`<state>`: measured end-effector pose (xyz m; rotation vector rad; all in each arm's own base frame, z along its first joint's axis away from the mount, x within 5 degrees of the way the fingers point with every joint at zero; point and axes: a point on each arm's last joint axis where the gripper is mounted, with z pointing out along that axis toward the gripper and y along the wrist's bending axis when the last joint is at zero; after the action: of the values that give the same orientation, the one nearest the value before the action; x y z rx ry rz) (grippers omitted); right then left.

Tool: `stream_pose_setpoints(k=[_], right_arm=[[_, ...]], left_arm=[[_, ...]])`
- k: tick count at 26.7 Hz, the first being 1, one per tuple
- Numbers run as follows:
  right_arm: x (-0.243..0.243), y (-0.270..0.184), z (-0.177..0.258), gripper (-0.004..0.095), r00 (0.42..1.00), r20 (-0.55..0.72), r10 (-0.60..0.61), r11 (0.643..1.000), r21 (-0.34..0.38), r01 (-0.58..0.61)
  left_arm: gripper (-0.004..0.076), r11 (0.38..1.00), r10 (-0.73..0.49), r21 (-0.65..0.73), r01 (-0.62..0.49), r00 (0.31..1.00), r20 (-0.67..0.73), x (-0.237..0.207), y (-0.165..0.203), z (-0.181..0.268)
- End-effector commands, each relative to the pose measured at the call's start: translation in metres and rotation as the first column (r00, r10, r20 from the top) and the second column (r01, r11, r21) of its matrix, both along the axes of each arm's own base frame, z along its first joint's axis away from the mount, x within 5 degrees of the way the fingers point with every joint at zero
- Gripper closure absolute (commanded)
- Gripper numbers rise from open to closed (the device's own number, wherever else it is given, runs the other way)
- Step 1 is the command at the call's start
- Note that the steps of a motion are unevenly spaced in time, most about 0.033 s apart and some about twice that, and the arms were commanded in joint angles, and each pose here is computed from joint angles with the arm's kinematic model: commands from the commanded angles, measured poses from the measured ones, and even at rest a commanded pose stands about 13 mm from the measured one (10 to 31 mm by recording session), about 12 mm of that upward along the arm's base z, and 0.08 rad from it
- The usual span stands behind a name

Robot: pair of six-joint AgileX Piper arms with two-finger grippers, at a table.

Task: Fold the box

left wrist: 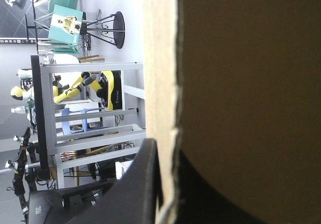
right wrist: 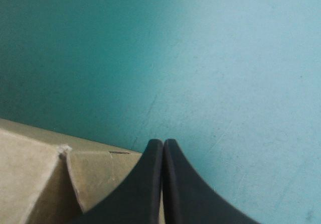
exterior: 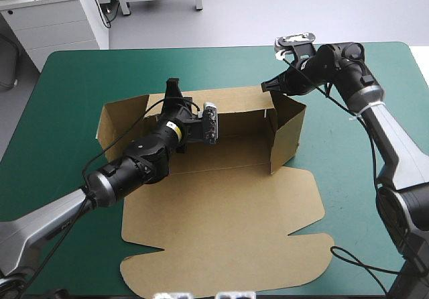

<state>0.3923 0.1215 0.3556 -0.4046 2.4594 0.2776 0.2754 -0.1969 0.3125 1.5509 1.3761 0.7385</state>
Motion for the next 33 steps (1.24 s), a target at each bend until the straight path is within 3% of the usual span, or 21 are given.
stream_pose_setpoints(k=[1,9,15,23,33], right_arm=[[-0.011,-0.004,0.029,0.0927,0.998,0.065,-0.004,1.0,0.024,0.003],[-0.022,-0.003,0.023,0.0927,0.998,-0.054,0.046,0.999,0.012,-0.045],[-0.031,0.003,0.03,0.0927,0.995,-0.044,0.09,0.992,0.092,-0.086],[-0.054,-0.004,0.022,0.0927,0.994,0.003,0.108,0.991,0.075,-0.108],[-0.1,-0.017,0.016,0.0927,0.951,0.265,0.157,0.983,0.05,-0.176]], left_arm=[[0.0731,0.999,0.028,-0.047,-0.027,0.999,0.023,-0.003,0.004,0.015],[0.0731,0.999,0.034,-0.043,-0.033,0.999,0.023,-0.003,0.004,0.015],[0.0731,0.998,0.056,-0.03,-0.055,0.998,0.022,-0.002,0.007,0.015],[0.0731,0.998,0.058,-0.015,-0.057,0.998,0.025,-0.002,0.007,0.014],[0.0731,0.998,0.055,-0.001,-0.055,0.998,0.028,-0.002,0.008,0.014]])
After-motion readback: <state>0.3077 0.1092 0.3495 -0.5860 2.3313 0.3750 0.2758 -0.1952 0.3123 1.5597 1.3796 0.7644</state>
